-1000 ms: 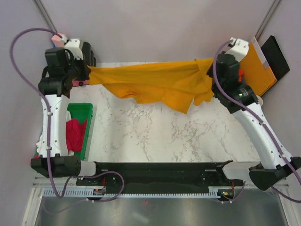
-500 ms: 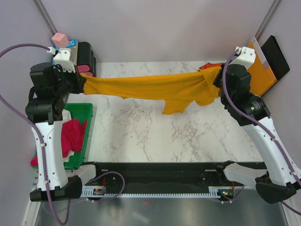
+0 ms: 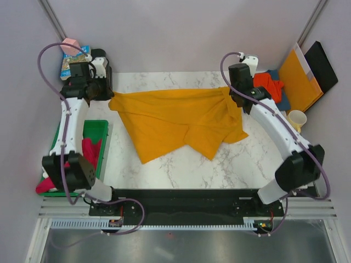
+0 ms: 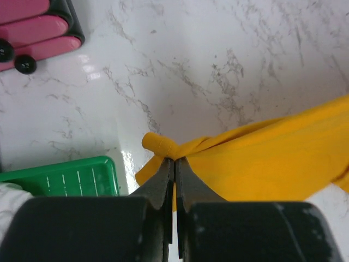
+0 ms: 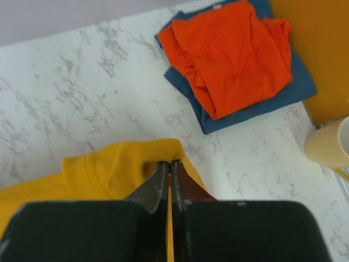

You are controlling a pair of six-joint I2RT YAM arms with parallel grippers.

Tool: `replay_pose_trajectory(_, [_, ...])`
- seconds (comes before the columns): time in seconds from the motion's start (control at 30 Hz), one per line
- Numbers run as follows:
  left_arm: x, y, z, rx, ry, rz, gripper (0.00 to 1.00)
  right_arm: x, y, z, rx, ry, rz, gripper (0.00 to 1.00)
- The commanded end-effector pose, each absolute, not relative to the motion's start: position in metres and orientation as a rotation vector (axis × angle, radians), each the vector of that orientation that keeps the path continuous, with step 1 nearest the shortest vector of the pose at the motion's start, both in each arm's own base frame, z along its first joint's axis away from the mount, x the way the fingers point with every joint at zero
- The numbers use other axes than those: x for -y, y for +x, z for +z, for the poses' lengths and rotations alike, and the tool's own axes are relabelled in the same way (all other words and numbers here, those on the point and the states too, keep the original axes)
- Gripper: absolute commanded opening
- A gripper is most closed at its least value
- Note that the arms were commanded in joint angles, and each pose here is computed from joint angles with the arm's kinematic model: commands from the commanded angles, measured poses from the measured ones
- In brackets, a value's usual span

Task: Fold and stack the t-shirts
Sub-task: Flatten the tshirt out

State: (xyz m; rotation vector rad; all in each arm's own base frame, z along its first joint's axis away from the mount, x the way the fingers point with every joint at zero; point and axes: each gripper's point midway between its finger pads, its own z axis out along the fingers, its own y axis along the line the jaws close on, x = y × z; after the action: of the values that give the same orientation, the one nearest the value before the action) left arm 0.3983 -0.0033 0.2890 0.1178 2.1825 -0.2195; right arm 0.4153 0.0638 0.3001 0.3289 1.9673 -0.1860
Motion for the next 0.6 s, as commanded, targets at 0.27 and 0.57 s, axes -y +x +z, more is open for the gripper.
replay_pose_trajectory(0.27, [-0.022,0.496,0.216,-2.221,0.110,-0.127,0.62,-0.084,0.531,0.240,-2.033,0.367,-0.204,0.35])
replay_pose_trajectory(0.57, [-0.029,0.488,0.262,-2.129,0.068,-0.068,0.99,-0.103,0.507,0.247,-2.039,0.319,-0.115,0.76])
